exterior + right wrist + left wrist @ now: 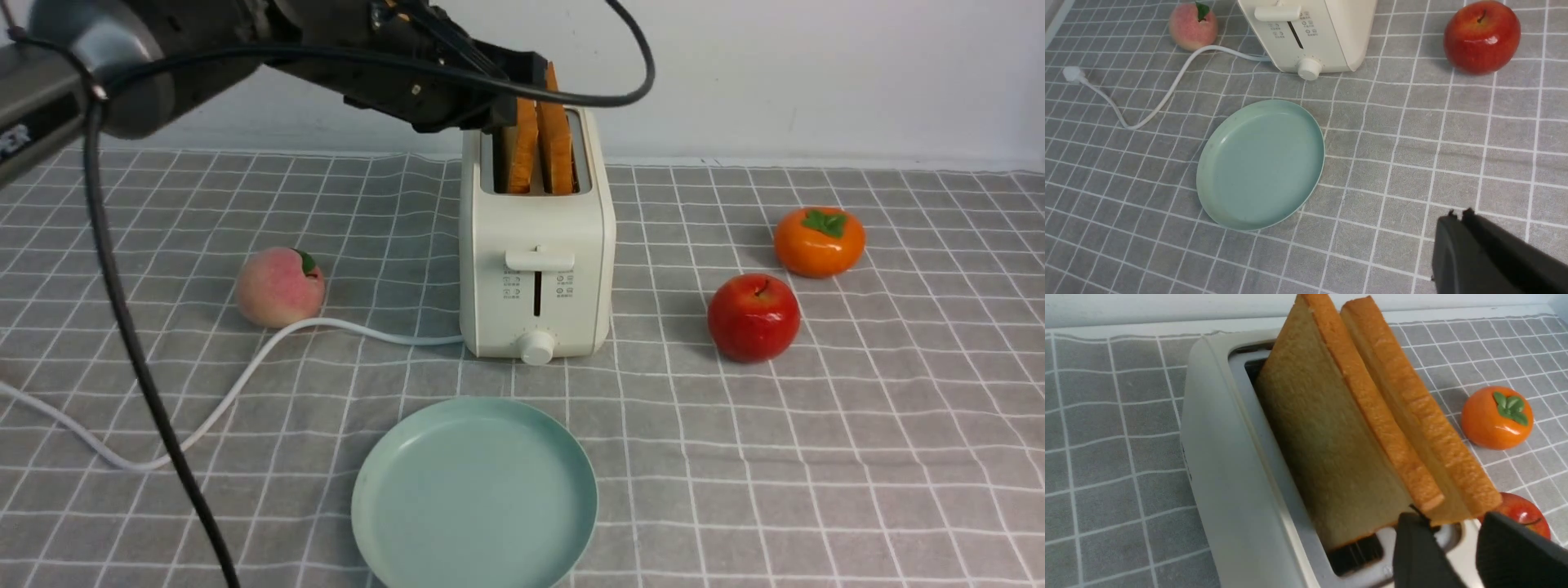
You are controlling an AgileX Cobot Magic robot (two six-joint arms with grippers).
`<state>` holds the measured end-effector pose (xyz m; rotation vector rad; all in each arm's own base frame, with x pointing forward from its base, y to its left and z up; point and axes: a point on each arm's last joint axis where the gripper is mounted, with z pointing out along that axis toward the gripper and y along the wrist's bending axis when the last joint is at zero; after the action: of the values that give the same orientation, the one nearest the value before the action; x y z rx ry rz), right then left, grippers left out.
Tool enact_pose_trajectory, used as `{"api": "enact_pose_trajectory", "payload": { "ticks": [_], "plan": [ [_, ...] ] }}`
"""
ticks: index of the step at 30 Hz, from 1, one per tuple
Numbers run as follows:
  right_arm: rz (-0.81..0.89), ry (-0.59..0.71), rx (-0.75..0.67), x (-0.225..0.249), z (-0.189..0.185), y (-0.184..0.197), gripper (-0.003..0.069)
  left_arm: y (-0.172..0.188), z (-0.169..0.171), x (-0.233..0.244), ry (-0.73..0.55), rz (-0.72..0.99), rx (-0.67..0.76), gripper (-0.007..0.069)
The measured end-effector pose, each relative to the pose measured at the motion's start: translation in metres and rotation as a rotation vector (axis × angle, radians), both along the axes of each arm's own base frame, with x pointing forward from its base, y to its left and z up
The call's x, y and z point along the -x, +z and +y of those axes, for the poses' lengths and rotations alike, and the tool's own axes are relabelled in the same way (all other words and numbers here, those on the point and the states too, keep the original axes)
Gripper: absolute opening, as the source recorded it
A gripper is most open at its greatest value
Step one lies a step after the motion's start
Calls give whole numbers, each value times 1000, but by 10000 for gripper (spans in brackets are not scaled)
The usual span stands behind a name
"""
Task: Take toasted bread from bread machine on grey coffee table place on plate.
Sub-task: 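Reach for a toast slice standing in the toaster with the left gripper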
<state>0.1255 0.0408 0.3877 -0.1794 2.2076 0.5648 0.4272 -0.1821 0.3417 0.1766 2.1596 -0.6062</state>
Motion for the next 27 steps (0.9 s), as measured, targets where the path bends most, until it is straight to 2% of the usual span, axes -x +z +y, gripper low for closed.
{"api": "enact_pose_trajectory", "payload": {
  "ticks": [1,3,6,11,17,18,19,20,23,24,27],
  "plan": [
    [0,0,0,0,0,0,13,-2,0,-1,0,3,-1,244],
    [-1,0,0,0,0,0,15,-11,-3,-8,3,15,1,349],
    [-6,-4,-1,0,0,0,15,-22,-6,-16,12,20,8,446],
    [-14,-8,-3,-1,0,1,20,-31,-7,-23,33,0,19,468],
    [-16,-10,-3,-1,0,1,22,-37,-8,-31,58,-36,31,410],
    [-16,-10,-3,-1,0,1,23,-38,-8,-32,61,-39,32,386],
    [-17,-10,-3,-1,0,1,26,-41,-8,-33,64,-42,31,328],
    [-16,-10,-3,-1,0,1,26,-41,-8,-33,64,-41,31,320],
    [-18,-11,-4,-1,-1,1,31,-41,-8,-34,67,-48,33,125],
    [-18,-11,-4,-1,-1,1,32,-39,-8,-33,65,-53,28,88],
    [-18,-11,-4,-1,-1,1,33,-29,-6,-29,44,-80,-10,93]
  ]
}}
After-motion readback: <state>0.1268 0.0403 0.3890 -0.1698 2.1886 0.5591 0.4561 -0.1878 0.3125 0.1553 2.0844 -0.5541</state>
